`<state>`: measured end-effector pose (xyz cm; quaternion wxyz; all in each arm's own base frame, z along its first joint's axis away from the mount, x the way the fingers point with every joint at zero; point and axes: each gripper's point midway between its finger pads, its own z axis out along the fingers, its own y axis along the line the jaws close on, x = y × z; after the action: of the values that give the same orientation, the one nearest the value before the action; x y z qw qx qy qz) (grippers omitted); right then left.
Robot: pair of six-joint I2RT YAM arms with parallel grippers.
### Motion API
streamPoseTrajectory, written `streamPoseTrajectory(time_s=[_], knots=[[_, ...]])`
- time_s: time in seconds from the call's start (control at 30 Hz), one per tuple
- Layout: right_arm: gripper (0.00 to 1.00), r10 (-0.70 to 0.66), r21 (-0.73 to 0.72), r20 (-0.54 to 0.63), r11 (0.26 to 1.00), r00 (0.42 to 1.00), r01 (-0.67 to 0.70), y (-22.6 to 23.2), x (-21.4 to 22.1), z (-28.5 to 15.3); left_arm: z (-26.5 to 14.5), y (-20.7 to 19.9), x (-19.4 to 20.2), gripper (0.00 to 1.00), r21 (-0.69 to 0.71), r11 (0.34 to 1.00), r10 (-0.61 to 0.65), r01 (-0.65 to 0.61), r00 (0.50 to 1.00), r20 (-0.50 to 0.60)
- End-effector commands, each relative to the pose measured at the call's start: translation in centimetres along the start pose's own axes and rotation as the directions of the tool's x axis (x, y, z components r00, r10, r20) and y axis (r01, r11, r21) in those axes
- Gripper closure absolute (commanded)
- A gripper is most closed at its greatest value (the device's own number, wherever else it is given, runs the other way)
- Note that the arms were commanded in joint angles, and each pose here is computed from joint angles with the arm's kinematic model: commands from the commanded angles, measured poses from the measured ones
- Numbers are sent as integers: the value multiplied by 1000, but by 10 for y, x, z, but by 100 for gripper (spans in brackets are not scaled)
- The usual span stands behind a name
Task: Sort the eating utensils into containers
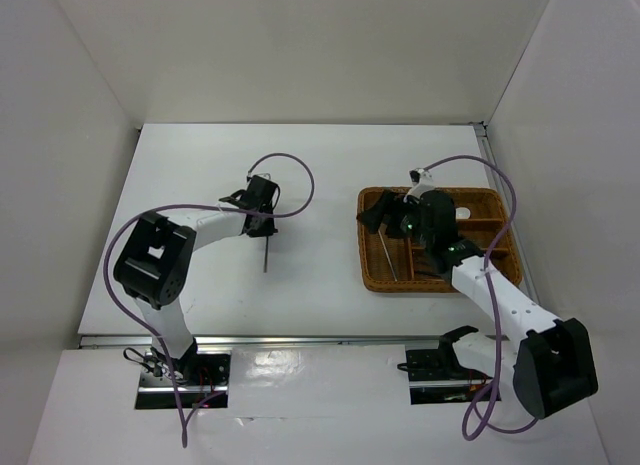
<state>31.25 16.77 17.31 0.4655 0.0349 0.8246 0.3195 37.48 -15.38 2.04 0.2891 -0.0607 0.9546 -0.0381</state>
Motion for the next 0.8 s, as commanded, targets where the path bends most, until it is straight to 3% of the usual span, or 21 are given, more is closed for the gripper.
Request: streamPoseTrajectory(time_s=[0.0,0.27,0.47,0.6,0.77], knots=[[14,-116,-172,2,978,993,114,37,7,8,-11,-10,7,86,85,996,7,-4,1000,-30],[14,-266,-398,-25,887,964,235,98,51,16,-104,-75,-58,86,343,939,-104,26,972,212],[11,-289,-446,-32,861,957,245,119,64,21,-144,-108,-68,86,454,890,-189,45,942,276],[8,-293,-478,2,840,956,259,129,64,21,-151,-122,-56,84,505,862,-211,46,939,274],[8,-280,-463,-45,856,959,228,122,76,31,-162,-143,-46,84,552,833,-218,43,942,255]])
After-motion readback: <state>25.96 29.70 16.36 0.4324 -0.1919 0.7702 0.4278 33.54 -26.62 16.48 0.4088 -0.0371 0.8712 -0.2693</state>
